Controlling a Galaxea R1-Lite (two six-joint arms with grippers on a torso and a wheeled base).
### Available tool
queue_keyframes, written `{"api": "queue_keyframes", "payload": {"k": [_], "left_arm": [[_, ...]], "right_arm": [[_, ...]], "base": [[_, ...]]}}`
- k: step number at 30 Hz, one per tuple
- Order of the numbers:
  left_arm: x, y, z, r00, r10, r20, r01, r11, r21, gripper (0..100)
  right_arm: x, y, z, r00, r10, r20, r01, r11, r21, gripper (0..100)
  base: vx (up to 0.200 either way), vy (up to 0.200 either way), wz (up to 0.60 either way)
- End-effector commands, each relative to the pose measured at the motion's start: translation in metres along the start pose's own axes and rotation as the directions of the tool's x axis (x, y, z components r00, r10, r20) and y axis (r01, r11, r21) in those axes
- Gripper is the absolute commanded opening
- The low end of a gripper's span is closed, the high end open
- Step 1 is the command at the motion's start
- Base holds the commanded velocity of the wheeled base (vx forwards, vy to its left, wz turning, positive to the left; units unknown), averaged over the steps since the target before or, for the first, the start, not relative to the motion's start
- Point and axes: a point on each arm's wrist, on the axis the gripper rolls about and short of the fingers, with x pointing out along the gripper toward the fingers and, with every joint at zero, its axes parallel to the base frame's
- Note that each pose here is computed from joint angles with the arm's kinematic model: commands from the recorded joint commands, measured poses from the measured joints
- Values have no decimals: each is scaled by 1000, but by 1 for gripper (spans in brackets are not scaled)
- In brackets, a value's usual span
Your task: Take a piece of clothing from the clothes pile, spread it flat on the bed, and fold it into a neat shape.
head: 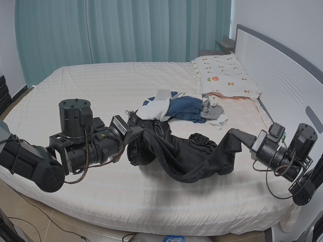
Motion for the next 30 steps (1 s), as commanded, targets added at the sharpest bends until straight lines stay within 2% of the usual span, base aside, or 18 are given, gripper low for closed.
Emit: {"api": "queue_keyframes", "payload": {"k": [1,5,14,26,30], "left_arm": [[-8,12,-11,999,29,-35,-30,999,-29,0],[-9,12,-15,999,27,-45,-29,999,-28,0],[-15,12,-16,999,28,-47,-31,998,-55,0],[-16,13,-12,999,31,-32,-33,997,-73,0],[-16,14,-13,999,37,-25,-39,997,-72,0]], "right_arm": [[7,-14,-24,995,-67,-68,69,997,26,0],[9,-14,-23,996,-83,-44,84,996,22,0],[1,-3,-15,999,-54,-10,54,998,11,0],[2,-5,-17,998,-61,-18,61,998,12,0],[2,-3,-16,998,-55,-11,55,998,10,0]], "base": [[0,0,0],[0,0,0],[-200,0,0],[0,0,0],[0,200,0]]}}
